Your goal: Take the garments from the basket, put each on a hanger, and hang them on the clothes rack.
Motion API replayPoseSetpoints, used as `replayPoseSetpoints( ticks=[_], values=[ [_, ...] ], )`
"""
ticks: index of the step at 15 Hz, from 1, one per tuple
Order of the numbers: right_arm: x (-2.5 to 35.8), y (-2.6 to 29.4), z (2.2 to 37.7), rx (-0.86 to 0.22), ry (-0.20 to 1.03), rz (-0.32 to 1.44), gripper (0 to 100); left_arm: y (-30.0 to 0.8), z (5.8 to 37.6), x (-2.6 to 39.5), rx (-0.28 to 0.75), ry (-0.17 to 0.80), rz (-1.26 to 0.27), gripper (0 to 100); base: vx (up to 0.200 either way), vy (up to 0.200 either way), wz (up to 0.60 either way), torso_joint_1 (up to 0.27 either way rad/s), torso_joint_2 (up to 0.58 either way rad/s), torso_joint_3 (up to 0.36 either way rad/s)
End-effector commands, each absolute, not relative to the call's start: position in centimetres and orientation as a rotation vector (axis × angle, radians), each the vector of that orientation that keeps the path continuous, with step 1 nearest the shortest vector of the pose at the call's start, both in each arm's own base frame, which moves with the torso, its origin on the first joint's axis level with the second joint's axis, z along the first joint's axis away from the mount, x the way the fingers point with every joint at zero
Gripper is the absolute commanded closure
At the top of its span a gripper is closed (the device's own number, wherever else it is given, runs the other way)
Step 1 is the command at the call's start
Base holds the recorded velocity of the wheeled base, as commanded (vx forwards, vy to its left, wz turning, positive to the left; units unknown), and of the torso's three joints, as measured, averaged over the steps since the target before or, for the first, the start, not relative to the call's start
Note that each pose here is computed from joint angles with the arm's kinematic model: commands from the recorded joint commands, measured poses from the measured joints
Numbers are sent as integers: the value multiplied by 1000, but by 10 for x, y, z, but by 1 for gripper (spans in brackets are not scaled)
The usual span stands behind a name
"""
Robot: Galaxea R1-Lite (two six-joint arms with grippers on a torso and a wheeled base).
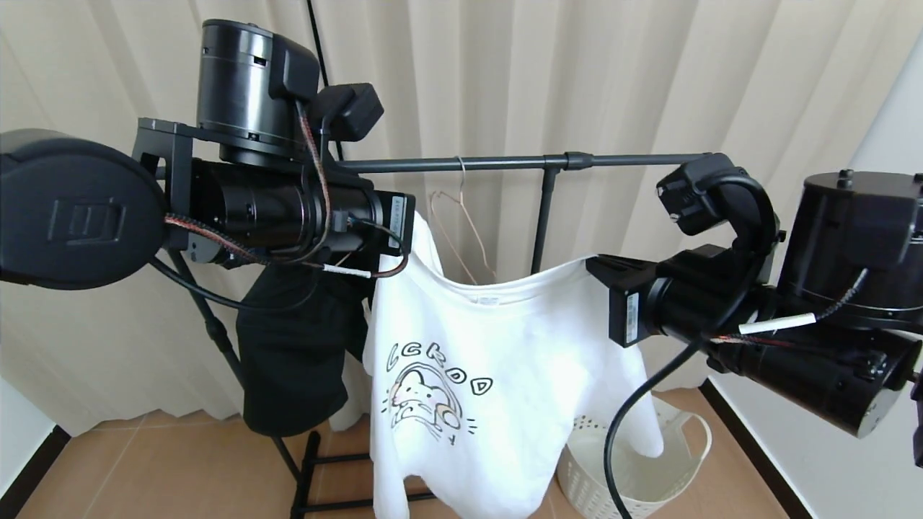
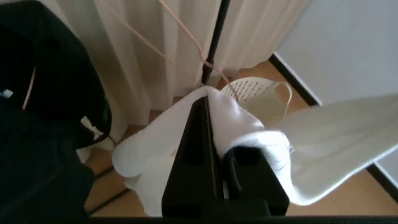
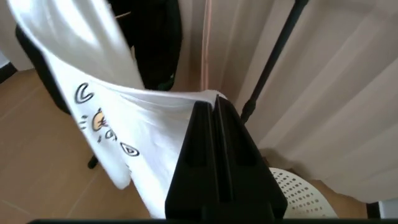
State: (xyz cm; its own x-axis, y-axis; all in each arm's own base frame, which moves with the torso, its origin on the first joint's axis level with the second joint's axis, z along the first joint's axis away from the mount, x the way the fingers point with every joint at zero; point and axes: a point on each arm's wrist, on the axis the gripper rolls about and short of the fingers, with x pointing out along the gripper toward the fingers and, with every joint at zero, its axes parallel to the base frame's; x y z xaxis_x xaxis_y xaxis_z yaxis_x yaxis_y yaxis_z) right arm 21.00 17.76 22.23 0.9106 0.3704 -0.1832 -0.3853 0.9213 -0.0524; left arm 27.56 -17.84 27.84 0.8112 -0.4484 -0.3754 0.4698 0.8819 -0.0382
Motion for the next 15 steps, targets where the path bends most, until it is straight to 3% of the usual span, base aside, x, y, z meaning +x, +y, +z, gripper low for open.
replayPoseSetpoints(
  ticks=[1, 9, 15],
  values=[
    [229, 184, 222, -41, 182, 357, 100, -182, 276, 258, 92, 414, -477, 100, 0, 0, 0, 0, 0, 0],
    [277, 216, 227, 237, 138, 314, 100, -205, 218, 197, 234, 669, -578, 100, 0, 0, 0, 0, 0, 0],
    [278, 234, 219, 320, 109, 348, 100, -263, 207, 181, 8, 734, -661, 100, 0, 0, 0, 0, 0, 0]
  ],
)
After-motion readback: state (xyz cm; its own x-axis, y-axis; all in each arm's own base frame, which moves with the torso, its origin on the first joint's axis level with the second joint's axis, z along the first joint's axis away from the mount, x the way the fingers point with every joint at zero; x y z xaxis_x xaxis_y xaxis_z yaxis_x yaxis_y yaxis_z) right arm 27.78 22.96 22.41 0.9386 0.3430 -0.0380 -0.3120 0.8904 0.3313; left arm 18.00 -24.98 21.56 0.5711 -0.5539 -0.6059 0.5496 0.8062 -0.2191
